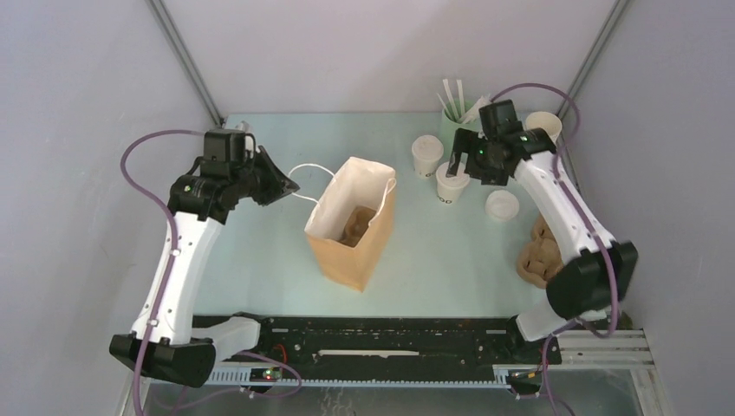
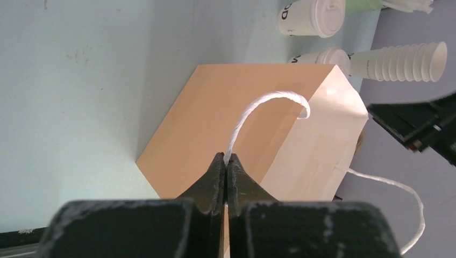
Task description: Pack the takeout coffee
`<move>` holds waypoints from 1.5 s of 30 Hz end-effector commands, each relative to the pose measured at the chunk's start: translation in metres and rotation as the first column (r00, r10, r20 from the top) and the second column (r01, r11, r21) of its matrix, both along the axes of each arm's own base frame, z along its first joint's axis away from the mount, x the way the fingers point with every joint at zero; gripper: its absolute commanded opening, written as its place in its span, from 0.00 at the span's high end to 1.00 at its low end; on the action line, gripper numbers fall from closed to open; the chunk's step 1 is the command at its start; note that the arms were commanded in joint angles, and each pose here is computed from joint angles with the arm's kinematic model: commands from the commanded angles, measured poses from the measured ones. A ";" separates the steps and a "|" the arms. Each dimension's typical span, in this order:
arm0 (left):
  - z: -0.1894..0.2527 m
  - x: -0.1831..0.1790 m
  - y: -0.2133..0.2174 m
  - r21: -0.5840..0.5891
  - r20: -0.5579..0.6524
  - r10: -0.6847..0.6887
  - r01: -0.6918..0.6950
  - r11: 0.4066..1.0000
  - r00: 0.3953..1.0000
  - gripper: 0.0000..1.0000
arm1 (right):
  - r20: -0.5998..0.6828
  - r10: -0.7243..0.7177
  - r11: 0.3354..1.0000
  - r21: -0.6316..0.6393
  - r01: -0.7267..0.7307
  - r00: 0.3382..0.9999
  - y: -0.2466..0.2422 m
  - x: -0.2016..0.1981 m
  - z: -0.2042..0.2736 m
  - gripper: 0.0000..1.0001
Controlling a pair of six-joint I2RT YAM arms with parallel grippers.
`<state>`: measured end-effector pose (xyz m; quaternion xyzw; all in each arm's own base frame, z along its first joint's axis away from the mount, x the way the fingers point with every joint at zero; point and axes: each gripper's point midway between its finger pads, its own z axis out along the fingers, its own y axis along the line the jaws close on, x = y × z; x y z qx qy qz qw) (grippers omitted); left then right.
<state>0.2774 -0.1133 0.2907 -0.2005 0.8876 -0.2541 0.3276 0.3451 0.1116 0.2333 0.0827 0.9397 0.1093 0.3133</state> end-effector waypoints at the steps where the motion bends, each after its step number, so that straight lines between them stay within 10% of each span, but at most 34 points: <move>1: 0.012 -0.015 0.014 0.005 0.035 0.013 -0.013 1.000 0.999 1.00 | -0.004 0.019 0.999 -0.030 -0.019 1.000 0.004 0.027 0.007 0.02; 30: 0.045 -0.039 -0.004 -0.073 0.107 -0.108 0.116 0.991 0.988 0.38 | -0.105 0.147 0.963 -0.214 -0.167 0.983 0.013 0.094 -0.067 0.00; 45: 0.038 -0.039 -0.007 -0.078 0.080 -0.133 0.139 0.987 0.988 0.32 | -0.093 0.171 0.949 -0.252 -0.189 0.981 0.015 0.106 -0.071 0.02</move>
